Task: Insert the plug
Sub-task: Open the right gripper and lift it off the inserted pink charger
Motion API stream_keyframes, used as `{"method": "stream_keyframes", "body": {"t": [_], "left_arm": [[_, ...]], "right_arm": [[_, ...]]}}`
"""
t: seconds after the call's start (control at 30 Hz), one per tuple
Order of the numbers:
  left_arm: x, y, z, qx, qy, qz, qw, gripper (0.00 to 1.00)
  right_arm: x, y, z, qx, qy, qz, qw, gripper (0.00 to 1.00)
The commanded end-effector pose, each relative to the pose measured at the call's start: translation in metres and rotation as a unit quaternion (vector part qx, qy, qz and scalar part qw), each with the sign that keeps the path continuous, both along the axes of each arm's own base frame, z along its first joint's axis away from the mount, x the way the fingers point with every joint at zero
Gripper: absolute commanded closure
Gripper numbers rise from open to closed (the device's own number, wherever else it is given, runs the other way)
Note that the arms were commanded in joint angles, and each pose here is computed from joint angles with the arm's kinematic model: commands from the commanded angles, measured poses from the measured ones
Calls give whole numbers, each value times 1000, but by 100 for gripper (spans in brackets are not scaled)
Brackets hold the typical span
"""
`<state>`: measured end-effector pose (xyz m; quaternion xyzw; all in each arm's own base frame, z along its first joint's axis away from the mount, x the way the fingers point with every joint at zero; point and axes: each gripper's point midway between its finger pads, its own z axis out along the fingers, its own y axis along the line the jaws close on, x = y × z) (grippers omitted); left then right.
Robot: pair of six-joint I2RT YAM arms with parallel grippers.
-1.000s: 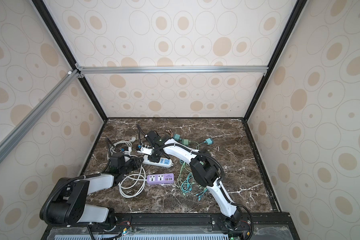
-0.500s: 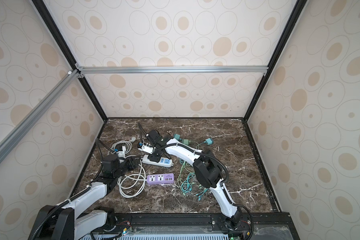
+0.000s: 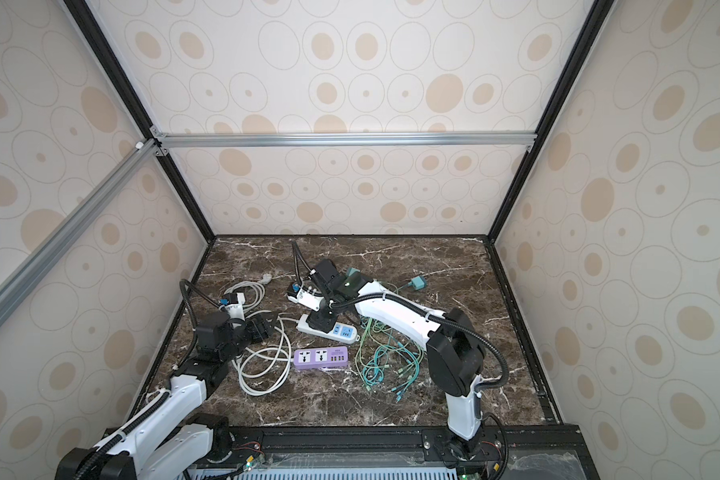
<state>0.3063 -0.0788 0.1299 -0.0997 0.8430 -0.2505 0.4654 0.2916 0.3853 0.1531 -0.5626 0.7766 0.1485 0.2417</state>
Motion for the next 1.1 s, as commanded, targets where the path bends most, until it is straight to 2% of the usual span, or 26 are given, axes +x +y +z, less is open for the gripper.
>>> {"method": "stream_keyframes", "body": {"t": [0.0, 0.13, 0.3, 0.5, 0.7, 0.83, 1.07], "left_arm": [[1, 3, 7, 7, -8, 0, 1000, 30], [0, 2, 11, 7, -11, 0, 1000, 29], [-2, 2, 14, 6, -17, -2, 1000, 29], [-3, 3, 17, 7, -19, 0, 1000, 29], [-6, 4, 25, 2, -26, 4, 1000, 29], [-10, 6, 29, 3, -30, 9, 1000, 29], [-10, 8, 35, 1, -42, 13, 999, 28]], "right_arm": [[-11, -7, -4, -12, 22, 1, 1000, 40], [-2, -10, -13, -26, 20, -17, 999, 39], [16, 1, 1, -4, 10, -21, 1000, 39], [57, 26, 31, 58, 2, -22, 998, 39], [101, 57, 70, 139, 26, -25, 990, 35], [97, 71, 70, 157, 72, -1, 985, 34], [73, 71, 55, 146, 92, 19, 985, 33]]}}
